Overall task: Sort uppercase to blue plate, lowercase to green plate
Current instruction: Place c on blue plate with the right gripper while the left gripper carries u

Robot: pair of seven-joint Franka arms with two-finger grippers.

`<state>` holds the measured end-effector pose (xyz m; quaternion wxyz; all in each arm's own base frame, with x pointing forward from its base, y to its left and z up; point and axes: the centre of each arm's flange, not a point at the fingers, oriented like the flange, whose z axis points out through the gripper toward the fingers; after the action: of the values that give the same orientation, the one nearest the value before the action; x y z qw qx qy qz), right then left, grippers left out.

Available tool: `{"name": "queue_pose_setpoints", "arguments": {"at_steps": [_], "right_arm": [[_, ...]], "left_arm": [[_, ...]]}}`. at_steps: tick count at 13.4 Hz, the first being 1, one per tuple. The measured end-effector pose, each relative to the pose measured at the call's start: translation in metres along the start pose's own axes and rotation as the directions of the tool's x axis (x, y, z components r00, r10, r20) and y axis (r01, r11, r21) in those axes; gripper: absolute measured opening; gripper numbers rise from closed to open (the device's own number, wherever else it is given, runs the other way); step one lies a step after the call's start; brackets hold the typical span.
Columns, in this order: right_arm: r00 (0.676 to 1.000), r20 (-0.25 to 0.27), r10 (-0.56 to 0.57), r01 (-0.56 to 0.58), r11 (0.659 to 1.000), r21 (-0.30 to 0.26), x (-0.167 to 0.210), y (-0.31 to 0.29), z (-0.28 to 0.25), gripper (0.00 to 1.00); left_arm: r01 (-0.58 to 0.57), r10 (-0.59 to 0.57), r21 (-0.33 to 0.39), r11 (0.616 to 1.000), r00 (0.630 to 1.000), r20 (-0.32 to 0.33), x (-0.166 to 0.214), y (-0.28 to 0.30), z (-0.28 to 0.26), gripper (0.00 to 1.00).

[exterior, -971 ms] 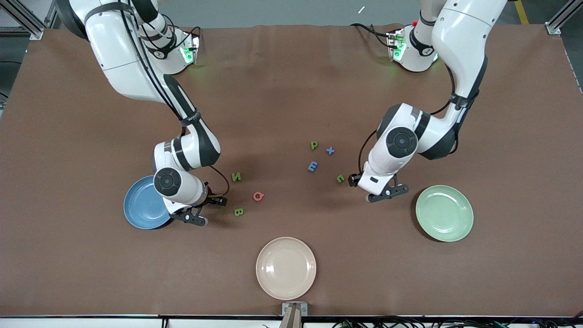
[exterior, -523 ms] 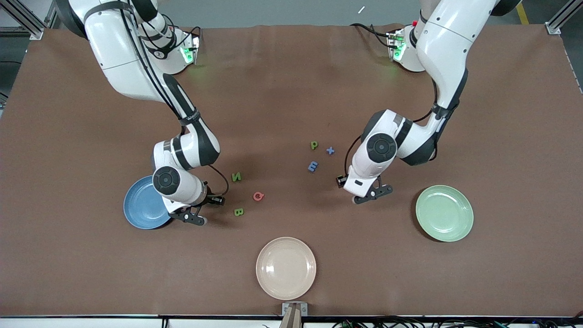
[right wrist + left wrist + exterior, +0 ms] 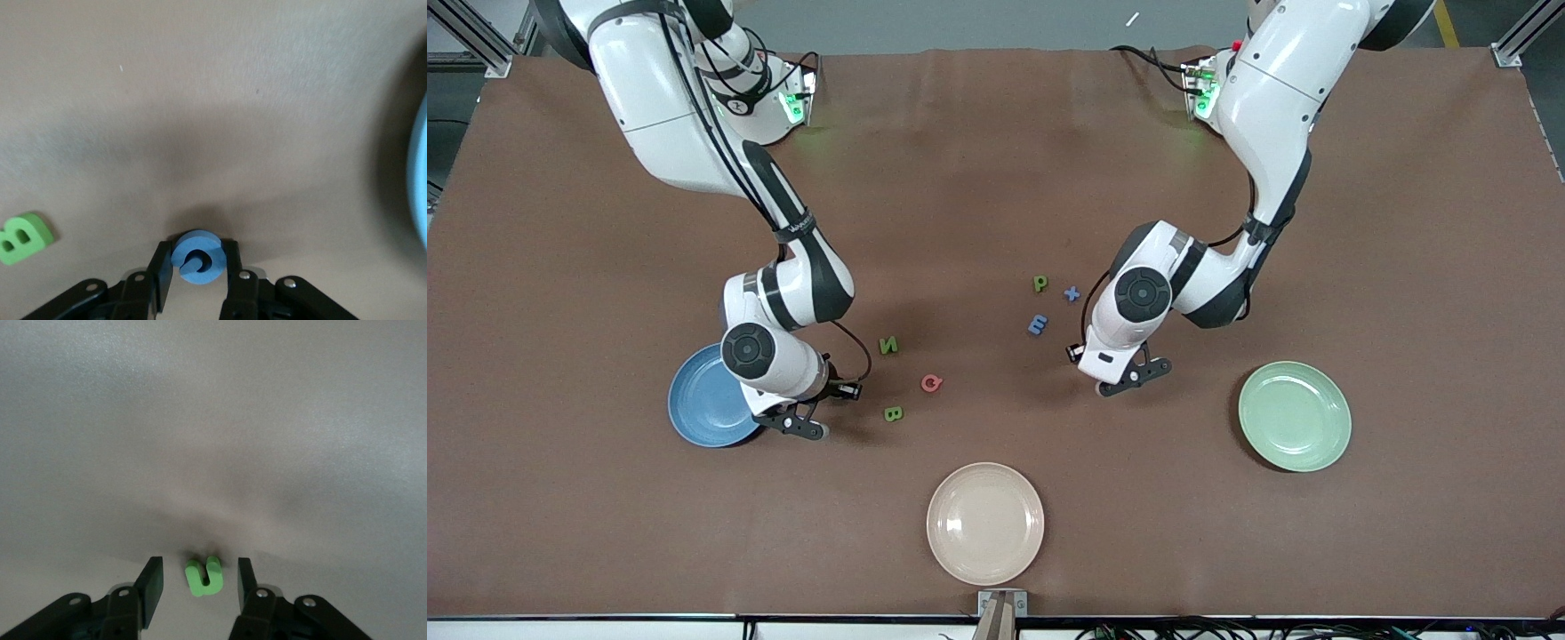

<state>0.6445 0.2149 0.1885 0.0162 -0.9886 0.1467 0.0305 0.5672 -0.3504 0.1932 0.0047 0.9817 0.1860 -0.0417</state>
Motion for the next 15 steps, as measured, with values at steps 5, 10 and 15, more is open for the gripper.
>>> {"name": "queue_pose_setpoints", "arguments": {"at_steps": [5,10,15], "right_arm": [[0.999,0.031,-0.025,0.025,1.0,-0.008,0.056,0.054,-0.073,0.37],[0.979,0.062,-0.197,0.197,0.98,0.006,0.1,0.157,-0.079,0.37],[0.963,0.074,-0.259,0.259,0.966,0.021,0.116,0.215,-0.07,0.48]], "left_arm": [[0.007,-0.007,0.005,1.0,1.0,0.007,-0.001,0.004,0.009,0.47],[0.012,-0.012,0.014,1.0,1.0,0.014,0.0,0.001,0.017,0.43],[0.027,-0.027,0.014,1.0,1.0,0.014,-0.001,0.002,0.017,0.31]]}}
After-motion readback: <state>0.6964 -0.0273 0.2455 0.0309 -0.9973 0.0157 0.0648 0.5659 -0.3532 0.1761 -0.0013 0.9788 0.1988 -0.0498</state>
